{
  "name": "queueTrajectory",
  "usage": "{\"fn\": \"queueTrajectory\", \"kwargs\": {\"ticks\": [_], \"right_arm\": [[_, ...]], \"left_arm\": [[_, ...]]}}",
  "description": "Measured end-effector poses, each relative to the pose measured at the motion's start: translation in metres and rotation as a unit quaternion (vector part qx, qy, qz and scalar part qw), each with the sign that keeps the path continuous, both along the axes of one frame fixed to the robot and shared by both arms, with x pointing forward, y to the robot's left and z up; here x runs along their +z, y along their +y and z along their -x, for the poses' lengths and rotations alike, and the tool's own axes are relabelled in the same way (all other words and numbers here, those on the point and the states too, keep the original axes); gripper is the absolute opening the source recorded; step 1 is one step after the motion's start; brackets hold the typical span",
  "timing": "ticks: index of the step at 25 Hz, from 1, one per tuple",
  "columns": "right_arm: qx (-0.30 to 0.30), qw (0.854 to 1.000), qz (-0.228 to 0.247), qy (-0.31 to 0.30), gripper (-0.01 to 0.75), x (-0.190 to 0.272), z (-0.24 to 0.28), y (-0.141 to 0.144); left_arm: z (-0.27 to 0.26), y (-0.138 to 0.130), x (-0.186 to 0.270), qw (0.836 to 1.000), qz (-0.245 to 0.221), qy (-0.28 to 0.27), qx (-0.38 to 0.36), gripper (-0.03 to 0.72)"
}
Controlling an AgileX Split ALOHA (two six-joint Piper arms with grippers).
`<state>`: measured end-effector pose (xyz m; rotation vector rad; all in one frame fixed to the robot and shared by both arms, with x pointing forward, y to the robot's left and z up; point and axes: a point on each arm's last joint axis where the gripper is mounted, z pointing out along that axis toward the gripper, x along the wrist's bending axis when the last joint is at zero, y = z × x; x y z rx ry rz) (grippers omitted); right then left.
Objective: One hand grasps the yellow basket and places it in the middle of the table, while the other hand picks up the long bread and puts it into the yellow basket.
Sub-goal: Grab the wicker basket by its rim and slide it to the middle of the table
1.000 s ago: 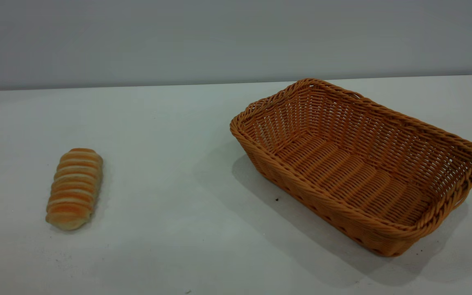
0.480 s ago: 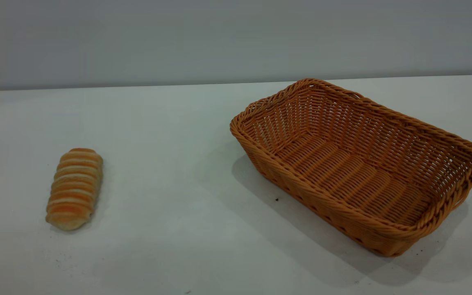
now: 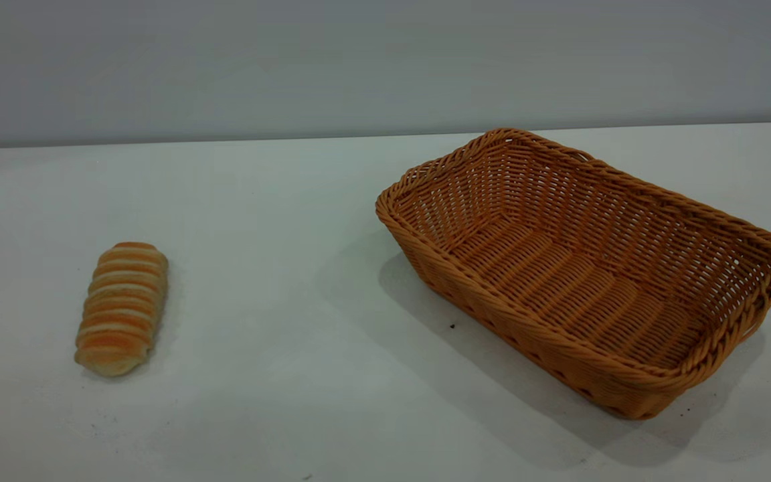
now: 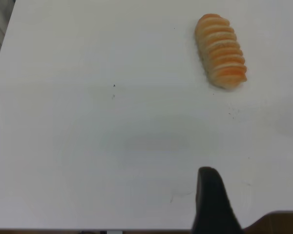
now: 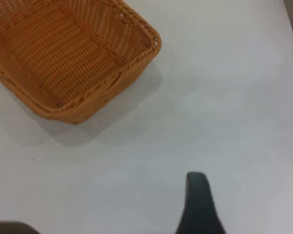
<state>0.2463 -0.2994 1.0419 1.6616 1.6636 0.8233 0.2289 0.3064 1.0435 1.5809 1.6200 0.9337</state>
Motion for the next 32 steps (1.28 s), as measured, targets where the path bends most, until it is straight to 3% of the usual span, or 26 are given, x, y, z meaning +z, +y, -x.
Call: {"fn": "queueTrajectory", "kwargs": {"ticks": [12, 20, 25, 32], "right_arm": [[0.0, 1.0, 0.0, 0.0, 0.514, 0.0, 0.0, 0.0], [0.045, 0.998, -0.039, -0.005, 0.514, 0.001, 0.0, 0.005], [0.033, 0.994, -0.107, -0.014, 0.514, 0.01, -0.021, 0.009], [0.018, 0.99, -0.114, 0.081, 0.514, 0.001, -0.091, 0.023]], "left_arm": [[0.0, 0.001, 0.0, 0.999, -0.002, 0.0, -0.034, 0.513], [-0.007, -0.001, 0.008, 0.998, 0.005, 0.001, -0.056, 0.513], [-0.043, -0.009, 0.025, 0.997, 0.026, 0.011, -0.067, 0.513], [-0.132, -0.025, 0.009, 0.991, 0.056, 0.104, -0.065, 0.513]]}}
